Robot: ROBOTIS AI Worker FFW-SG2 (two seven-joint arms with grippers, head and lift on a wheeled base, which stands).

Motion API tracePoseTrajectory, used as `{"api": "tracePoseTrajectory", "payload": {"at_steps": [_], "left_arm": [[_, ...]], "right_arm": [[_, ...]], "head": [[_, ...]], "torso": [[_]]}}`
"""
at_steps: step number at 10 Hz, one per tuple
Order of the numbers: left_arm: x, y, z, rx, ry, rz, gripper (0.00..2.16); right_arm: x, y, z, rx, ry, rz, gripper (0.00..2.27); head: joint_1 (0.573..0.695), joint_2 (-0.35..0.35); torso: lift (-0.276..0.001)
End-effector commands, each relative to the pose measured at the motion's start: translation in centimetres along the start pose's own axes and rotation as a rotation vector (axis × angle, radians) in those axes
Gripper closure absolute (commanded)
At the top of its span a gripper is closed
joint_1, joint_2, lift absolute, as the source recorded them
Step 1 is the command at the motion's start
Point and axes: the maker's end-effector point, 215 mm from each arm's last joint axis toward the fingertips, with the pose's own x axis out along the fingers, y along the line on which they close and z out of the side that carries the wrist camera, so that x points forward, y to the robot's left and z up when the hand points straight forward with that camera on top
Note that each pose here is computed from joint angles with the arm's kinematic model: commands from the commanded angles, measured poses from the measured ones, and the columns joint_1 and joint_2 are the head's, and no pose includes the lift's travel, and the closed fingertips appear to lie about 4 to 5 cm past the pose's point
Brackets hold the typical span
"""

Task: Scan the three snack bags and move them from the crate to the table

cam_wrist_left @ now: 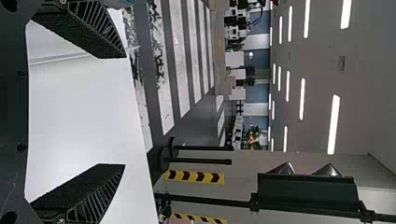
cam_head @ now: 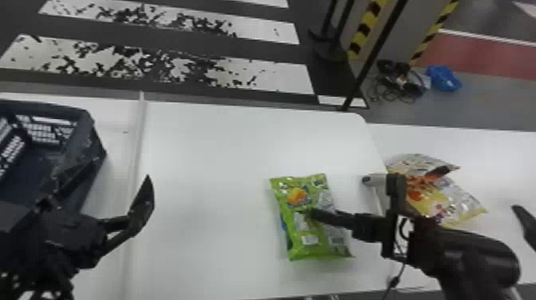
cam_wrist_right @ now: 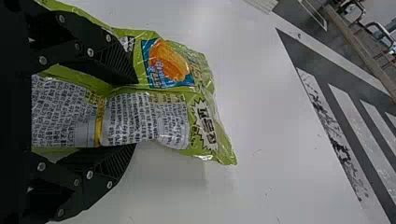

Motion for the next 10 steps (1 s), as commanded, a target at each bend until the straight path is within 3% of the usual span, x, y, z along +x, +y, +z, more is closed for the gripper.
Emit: {"api": "tracePoseTrajectory", "payload": {"at_steps": [1,3,5,7,8,10], "left_arm": [[-0.1,1.9,0.6,-0.021,-0.021,0.042,0.03],[0.1,3.4,0.5,-0.043,-0.037,0.081,0.03],[0.5,4.6,-0.2,-0.055,-0.038,0.122,0.03],[0.5,5.2,-0.7,-0.055,-0.051,0.13,0.03],[0.7,5.3,-1.0,-0.059,-0.046,0.128,0.03],[0.8,5.0,-0.8,-0.061,-0.049,0.105,0.03]], "right_arm": [[-1.0,0.6,0.4,0.0,-0.028,0.009,2.17],[-3.6,1.5,2.3,0.03,-0.084,0.03,2.17],[-8.2,1.6,6.5,0.125,-0.22,0.082,2.17],[-15.0,-2.0,13.8,0.219,-0.53,0.107,2.17],[-18.2,-6.6,16.9,0.289,-0.706,0.039,2.17],[-25.4,-17.8,20.7,0.318,-0.986,-0.286,2.17]], "head": [[0.695,-0.182],[0.695,-0.159],[0.695,-0.151],[0.695,-0.188],[0.695,-0.21],[0.695,-0.343]], "torso": [[-0.062],[-0.062],[-0.062],[-0.062],[-0.062],[-0.062]]}}
